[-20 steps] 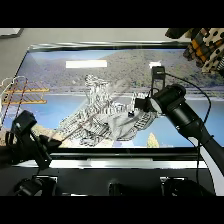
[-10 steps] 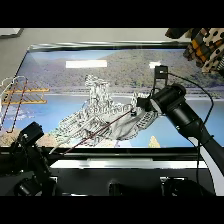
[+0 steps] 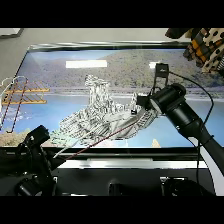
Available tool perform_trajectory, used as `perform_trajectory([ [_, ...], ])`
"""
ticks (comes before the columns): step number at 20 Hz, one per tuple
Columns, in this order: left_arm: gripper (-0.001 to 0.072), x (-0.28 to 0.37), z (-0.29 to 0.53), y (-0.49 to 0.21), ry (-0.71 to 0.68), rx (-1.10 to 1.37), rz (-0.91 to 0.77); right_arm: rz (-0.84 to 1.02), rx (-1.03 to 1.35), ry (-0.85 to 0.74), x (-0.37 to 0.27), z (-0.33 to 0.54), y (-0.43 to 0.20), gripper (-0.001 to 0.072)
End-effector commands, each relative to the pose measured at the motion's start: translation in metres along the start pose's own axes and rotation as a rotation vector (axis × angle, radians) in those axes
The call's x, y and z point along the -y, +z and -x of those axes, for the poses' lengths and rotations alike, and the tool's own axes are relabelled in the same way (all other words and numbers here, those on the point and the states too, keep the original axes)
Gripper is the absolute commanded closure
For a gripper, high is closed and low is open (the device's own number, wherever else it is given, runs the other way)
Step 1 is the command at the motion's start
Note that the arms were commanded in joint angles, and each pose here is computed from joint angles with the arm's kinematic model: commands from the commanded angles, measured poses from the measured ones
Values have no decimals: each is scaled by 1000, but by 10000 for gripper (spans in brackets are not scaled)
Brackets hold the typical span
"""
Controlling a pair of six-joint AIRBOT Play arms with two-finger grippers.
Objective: Fold the clothes and pants, and hang the long-sleeved shirts on hangers.
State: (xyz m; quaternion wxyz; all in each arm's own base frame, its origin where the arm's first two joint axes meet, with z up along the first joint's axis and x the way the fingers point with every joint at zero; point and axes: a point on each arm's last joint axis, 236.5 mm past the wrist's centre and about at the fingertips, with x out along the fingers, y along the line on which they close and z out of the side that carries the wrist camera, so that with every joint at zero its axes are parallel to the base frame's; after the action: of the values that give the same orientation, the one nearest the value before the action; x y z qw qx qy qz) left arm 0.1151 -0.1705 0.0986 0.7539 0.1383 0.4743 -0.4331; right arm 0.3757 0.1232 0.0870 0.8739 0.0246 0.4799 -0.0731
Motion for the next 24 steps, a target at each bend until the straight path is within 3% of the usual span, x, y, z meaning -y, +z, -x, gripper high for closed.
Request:
perform_trajectory([
  [1,678,-5,-9,19,-1,45,-15,-4,-2,19,-4,1,-1,672],
  [8,677,-15,-56,46,-64,16,-57,-4,78,114,-9,38,17,672],
  [18,678,-35,-90,102,-52,177,-6,5,122,275,-30,112,47,672],
  [24,678,-17,-111,106,-116,166,-58,6,115,289,-33,115,46,673],
])
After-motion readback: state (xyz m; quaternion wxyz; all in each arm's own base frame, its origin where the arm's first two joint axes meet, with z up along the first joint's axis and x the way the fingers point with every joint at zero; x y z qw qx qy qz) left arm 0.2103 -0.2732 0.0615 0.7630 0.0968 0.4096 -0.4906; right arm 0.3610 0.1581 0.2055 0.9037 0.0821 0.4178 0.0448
